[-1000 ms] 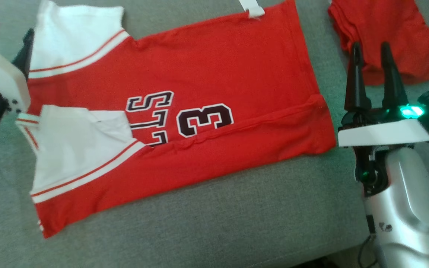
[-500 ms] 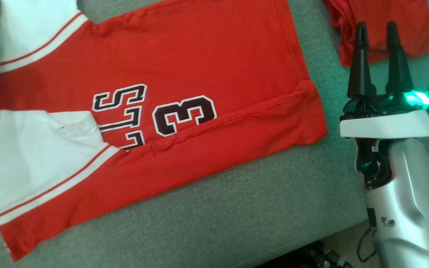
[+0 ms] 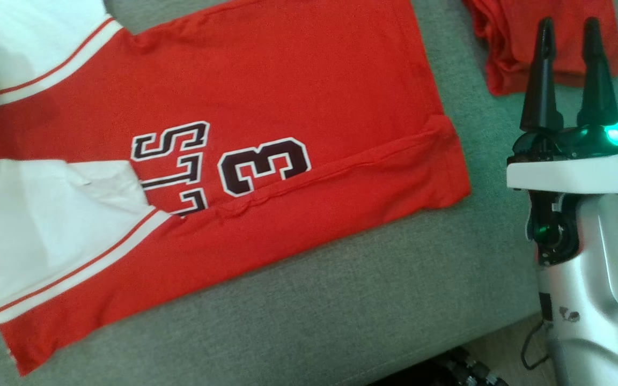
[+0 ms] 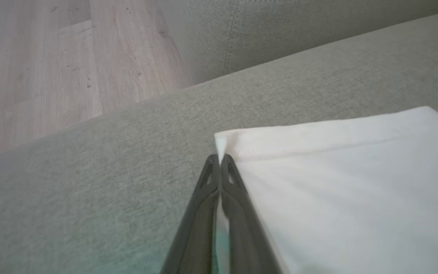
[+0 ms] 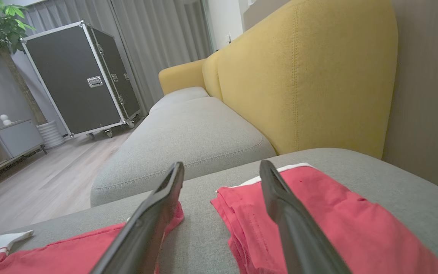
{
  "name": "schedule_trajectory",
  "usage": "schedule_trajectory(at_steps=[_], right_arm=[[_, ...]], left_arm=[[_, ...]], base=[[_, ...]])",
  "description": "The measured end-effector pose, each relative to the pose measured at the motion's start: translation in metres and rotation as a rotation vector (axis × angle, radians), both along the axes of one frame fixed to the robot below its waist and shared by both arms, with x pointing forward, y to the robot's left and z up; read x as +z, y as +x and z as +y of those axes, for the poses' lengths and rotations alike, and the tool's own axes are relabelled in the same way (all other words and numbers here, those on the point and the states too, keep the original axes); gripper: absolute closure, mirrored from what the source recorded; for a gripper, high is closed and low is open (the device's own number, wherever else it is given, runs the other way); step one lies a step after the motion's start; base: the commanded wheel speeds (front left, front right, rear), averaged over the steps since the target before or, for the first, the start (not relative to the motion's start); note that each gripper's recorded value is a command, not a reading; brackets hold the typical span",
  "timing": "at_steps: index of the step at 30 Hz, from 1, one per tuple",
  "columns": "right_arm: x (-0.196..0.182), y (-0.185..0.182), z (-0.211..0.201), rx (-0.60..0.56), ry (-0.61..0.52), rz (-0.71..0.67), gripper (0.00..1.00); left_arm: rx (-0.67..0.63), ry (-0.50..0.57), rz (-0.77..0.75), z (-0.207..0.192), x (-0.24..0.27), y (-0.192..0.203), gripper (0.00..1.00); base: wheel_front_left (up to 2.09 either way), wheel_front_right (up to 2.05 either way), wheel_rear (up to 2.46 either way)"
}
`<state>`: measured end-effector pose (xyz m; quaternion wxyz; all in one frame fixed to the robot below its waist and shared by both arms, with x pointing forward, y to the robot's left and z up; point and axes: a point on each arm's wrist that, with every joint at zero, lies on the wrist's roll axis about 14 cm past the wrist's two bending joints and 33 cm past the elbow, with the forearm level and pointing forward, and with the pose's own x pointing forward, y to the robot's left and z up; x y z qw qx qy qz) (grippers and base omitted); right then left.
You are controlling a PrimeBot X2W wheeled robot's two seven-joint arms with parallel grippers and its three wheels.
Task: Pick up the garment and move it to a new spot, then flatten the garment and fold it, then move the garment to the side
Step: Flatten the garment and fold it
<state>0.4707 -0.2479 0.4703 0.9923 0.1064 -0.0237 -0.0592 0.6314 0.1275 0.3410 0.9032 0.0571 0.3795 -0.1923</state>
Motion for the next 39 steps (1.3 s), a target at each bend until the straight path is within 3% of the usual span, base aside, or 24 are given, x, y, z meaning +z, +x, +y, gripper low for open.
schedule_trajectory(at_steps=[7, 13, 18, 30, 39], right_arm=[[-0.002, 0.007, 0.019, 0.057, -0.047, 0.013, 0.0], [-0.002, 0.033, 0.047, 0.154, -0.103, 0.084, 0.0], [-0.015, 0.053, 0.072, 0.256, -0.154, 0.208, 0.0], [-0.065, 0.087, 0.075, 0.344, -0.295, 0.532, 0.0], [-0.097, 0.097, 0.077, 0.384, -0.394, 0.671, 0.0]], left_arm=[[-0.002, -0.056, -0.174, 0.002, 0.032, -0.004, 1.0], [-0.011, -0.165, -0.418, -0.006, 0.098, -0.005, 1.0], [-0.048, -0.166, -0.542, 0.003, 0.13, -0.026, 1.0], [-0.088, -0.196, -0.601, 0.006, 0.153, -0.088, 1.0], [-0.112, -0.201, -0.567, 0.001, 0.146, -0.101, 1.0]], base=[[0.0, 0.0, 0.0], [0.0, 0.0, 0.0], [0.0, 0.0, 0.0], [0.0, 0.0, 0.0], [0.0, 0.0, 0.0]])
